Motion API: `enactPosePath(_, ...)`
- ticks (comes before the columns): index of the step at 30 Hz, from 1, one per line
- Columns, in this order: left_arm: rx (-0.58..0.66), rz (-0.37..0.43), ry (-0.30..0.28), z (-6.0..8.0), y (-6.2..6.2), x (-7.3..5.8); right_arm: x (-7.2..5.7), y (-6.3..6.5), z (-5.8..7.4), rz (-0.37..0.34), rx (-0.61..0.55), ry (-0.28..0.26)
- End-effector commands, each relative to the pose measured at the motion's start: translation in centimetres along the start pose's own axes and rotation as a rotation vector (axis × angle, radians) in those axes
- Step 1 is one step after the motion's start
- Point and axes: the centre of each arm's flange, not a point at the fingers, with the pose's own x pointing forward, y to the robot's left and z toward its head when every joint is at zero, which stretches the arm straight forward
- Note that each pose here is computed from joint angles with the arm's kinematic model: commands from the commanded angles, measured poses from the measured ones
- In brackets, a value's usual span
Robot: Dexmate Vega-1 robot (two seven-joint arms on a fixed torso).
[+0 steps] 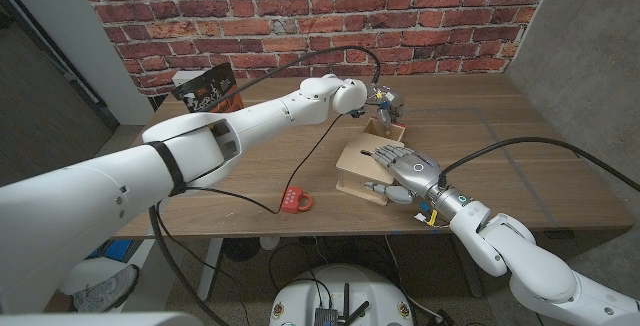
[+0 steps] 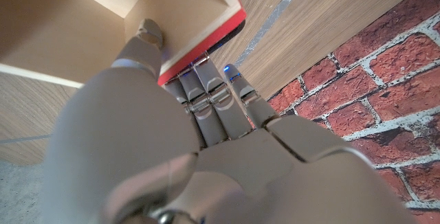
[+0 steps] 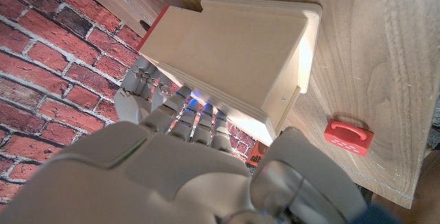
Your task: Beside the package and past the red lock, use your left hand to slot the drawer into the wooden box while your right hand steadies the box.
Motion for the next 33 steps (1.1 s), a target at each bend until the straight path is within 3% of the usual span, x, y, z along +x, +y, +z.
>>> enactPosePath(1,0.001,-0.012,0.021,-0.08,-0.15,-0.66,-0.24,-0.11,0.36,-0.006,-0.01,-0.005)
enactPosePath(33,-0.014,-0.025,0.018,0.16,-0.21,-1.18,-0.08,-0.59,0.38,-0.025,-0.013,0.0)
